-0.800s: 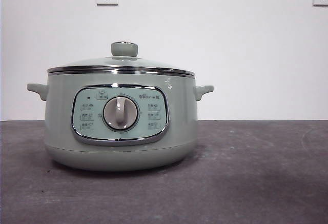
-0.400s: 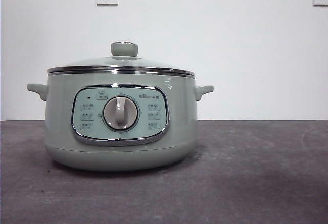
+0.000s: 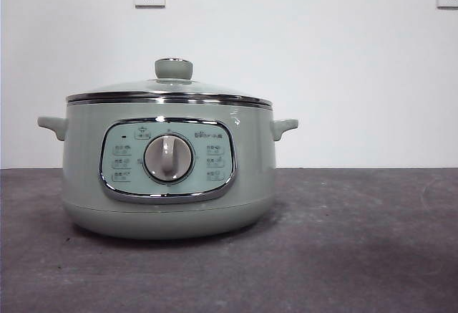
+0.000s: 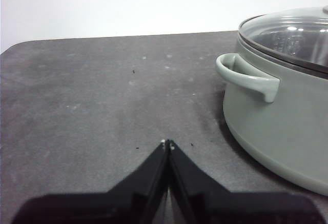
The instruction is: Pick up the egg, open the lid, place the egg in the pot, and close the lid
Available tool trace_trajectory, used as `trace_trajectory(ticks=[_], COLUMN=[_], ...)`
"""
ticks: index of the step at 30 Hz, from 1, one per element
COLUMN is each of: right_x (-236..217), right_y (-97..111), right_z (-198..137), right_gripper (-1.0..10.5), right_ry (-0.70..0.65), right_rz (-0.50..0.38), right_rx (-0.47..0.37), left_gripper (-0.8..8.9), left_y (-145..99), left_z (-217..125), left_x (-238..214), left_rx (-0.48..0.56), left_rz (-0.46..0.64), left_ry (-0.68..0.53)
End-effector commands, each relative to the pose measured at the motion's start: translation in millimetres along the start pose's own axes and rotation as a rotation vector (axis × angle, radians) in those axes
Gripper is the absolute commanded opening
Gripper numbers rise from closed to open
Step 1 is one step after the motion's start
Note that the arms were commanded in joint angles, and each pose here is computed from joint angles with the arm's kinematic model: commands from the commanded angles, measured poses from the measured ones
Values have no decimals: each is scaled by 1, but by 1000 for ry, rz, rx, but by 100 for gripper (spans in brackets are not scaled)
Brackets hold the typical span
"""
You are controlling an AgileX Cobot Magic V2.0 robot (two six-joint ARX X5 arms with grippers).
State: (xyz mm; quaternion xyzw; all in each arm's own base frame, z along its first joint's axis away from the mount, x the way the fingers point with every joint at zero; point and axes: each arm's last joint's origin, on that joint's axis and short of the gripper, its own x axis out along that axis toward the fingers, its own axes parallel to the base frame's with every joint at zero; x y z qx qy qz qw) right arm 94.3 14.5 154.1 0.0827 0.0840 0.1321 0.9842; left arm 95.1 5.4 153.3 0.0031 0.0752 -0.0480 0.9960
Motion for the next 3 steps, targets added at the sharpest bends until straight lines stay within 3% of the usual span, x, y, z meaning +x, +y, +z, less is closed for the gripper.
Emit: trace_trajectory(ticks=[1, 3], right_x=[1, 1], right_y=[-1, -1], right_z=[-4, -4], right_gripper=[0, 0], right_ry=[14, 14], right_rz=[-5, -5], right_rx=[11, 11], left_gripper=[-3, -3], left_y=[1, 1], left_z=[-5, -5], left_x=[1, 1], left_rx=[-12, -12], left_rz=[7, 7], left_ry=[10, 10])
